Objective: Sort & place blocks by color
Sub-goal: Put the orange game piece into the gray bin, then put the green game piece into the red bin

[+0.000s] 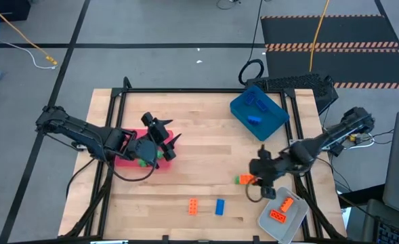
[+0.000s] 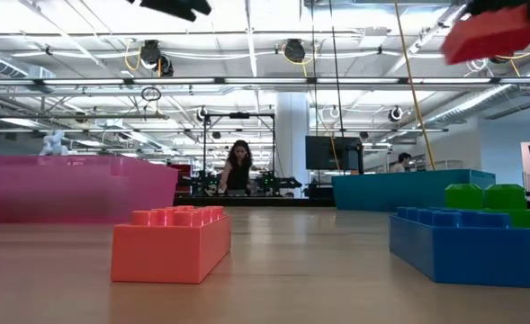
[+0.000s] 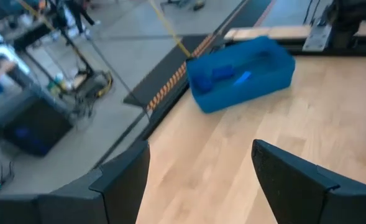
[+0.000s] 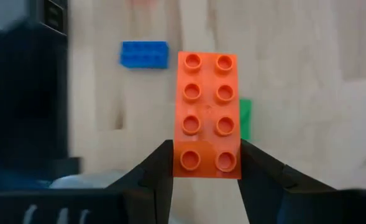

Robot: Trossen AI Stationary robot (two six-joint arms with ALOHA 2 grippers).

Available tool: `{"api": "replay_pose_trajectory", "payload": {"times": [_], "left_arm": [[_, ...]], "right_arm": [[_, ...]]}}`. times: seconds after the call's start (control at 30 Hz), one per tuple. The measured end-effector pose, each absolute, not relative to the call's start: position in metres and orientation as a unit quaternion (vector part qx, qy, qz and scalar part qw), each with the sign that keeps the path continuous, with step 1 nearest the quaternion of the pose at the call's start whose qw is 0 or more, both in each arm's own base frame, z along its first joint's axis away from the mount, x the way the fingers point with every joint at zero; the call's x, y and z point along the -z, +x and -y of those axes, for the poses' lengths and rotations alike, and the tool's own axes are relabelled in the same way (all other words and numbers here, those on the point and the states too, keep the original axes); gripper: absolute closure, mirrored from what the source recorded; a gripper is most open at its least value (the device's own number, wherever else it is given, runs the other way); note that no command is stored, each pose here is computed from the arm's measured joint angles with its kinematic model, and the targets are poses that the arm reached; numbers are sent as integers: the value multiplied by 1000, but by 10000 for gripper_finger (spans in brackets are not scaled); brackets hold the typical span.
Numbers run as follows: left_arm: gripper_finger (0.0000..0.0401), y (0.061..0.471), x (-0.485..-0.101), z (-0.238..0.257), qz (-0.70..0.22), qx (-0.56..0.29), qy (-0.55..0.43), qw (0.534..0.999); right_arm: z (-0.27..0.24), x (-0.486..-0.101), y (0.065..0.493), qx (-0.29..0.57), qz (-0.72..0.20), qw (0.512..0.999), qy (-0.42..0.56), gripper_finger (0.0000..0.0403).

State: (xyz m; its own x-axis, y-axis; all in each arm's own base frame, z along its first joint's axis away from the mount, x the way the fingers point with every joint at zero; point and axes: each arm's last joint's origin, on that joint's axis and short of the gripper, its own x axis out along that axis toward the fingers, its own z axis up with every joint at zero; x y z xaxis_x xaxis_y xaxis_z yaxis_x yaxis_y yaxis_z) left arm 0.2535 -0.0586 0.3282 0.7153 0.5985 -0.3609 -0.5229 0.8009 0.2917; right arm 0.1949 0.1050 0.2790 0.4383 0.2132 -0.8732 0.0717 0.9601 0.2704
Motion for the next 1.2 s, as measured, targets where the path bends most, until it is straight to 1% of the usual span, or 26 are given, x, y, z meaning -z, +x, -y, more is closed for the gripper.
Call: {"api": "replay_pose_trajectory", "payload": {"times": [0.1, 0.3, 0.43, 0.53, 0.67, 0.77, 0.9, 0.97, 1.1, 1.2], "left_arm": [[116, 258, -334, 58, -205, -291, 97, 929], [116, 265, -343, 54, -177, -256, 105, 944], [116, 271, -349, 48, -153, -226, 100, 957], [116, 279, -348, 45, -144, -200, 90, 965], [116, 289, -343, 40, -147, -180, 89, 968], [116, 296, -333, 37, -165, -185, 97, 964], [116, 302, -330, 32, -164, -194, 94, 962], [116, 308, -329, 31, -151, -198, 89, 964], [116, 310, -326, 33, -152, -182, 89, 967], [116, 312, -325, 34, -152, -171, 85, 970]], "right_arm": [[-114, -278, 178, -37, -534, 825, 182, 274], [-137, -253, 145, -13, -598, 747, 291, 274], [-155, -246, 132, -22, -604, 723, 334, 274], [-168, -246, 123, -39, -596, 722, 349, 274], [-177, -248, 114, -48, -569, 744, 347, 274], [-179, -246, 110, -39, -567, 750, 339, 274], [-177, -243, 105, -14, -581, 741, 336, 274], [-177, -242, 105, -6, -584, 737, 339, 254], [-178, -242, 103, -6, -603, 716, 352, 185], [-179, -242, 100, -10, -617, 703, 353, 161]]}}
